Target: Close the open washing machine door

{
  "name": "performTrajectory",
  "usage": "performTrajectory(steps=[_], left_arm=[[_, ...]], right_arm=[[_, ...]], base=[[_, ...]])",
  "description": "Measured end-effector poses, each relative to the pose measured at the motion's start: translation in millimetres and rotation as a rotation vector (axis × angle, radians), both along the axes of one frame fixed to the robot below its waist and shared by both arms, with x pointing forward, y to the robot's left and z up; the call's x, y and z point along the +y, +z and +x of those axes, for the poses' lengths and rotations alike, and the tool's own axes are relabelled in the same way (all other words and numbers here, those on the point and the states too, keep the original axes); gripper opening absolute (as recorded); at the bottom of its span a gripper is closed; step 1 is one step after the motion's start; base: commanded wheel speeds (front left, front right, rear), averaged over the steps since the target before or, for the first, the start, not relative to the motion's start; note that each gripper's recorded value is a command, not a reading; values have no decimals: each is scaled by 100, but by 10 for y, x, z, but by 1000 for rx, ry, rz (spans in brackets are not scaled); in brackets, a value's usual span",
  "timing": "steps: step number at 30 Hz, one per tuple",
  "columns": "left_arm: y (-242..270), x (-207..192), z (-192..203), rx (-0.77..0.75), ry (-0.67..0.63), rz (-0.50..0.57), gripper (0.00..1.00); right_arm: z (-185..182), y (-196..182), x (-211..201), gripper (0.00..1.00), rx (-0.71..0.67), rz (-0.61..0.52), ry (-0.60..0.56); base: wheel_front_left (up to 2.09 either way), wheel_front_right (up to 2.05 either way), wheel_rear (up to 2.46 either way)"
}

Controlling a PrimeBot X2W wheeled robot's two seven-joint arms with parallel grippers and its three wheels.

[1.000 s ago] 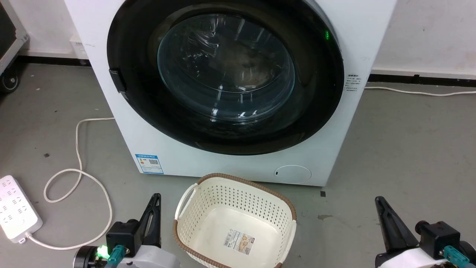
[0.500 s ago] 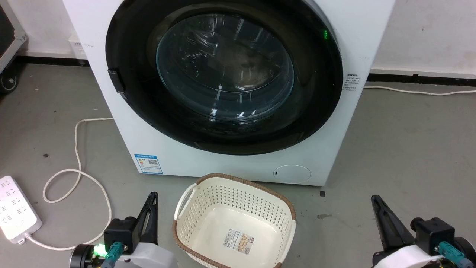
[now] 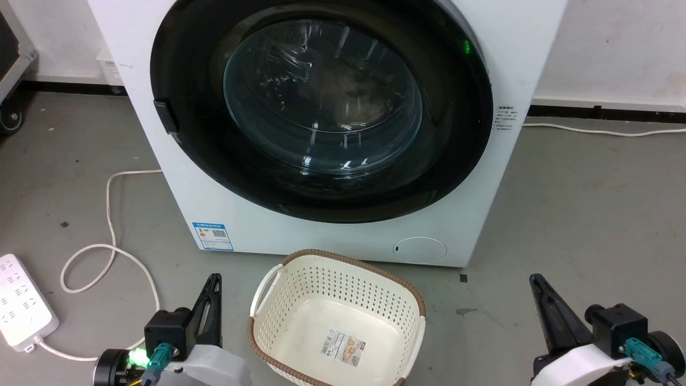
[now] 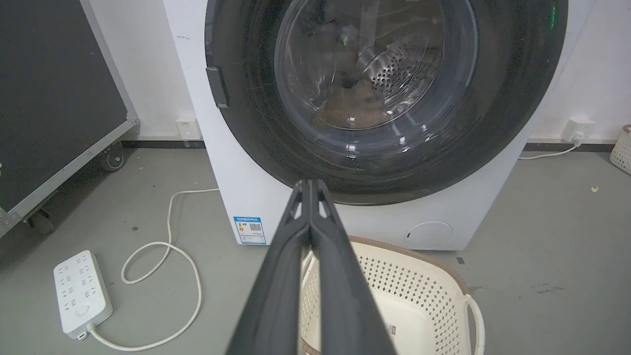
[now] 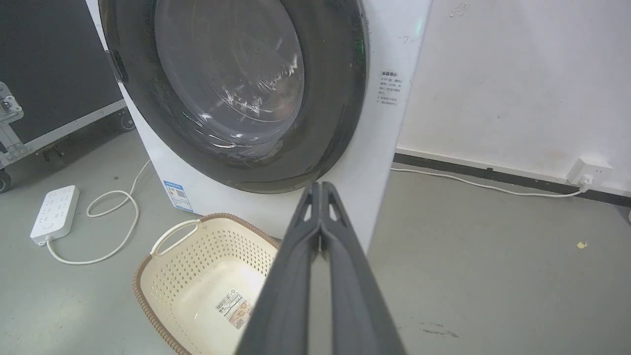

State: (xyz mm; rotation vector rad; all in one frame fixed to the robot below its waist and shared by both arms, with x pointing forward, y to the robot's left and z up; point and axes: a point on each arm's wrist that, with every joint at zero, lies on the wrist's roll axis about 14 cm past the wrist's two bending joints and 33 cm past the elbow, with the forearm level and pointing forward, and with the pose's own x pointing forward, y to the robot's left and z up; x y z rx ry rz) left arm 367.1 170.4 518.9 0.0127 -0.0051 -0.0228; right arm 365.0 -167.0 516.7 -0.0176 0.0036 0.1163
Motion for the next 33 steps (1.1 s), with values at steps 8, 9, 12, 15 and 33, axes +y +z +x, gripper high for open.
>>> performTrajectory(steps=[8, 9, 12, 15, 33], left_arm=[[6, 19, 7, 9, 5, 10, 0], [8, 22, 8, 9, 6, 10, 0], [15, 27, 10, 8, 8, 13, 0], [15, 32, 13, 12, 9, 17, 0], [24, 68, 22, 24, 20, 35, 0]], right_arm=[[7, 4, 16, 0, 7, -7, 4], [7, 4, 18, 0, 8, -10, 4], [7, 5, 22, 0, 11, -11, 5], [7, 2, 27, 0, 15, -19, 7], [33, 40, 58, 0, 17, -30, 14]], base=[[0, 0, 0], [0, 0, 0], [0, 0, 0], [0, 0, 0], [0, 0, 0]])
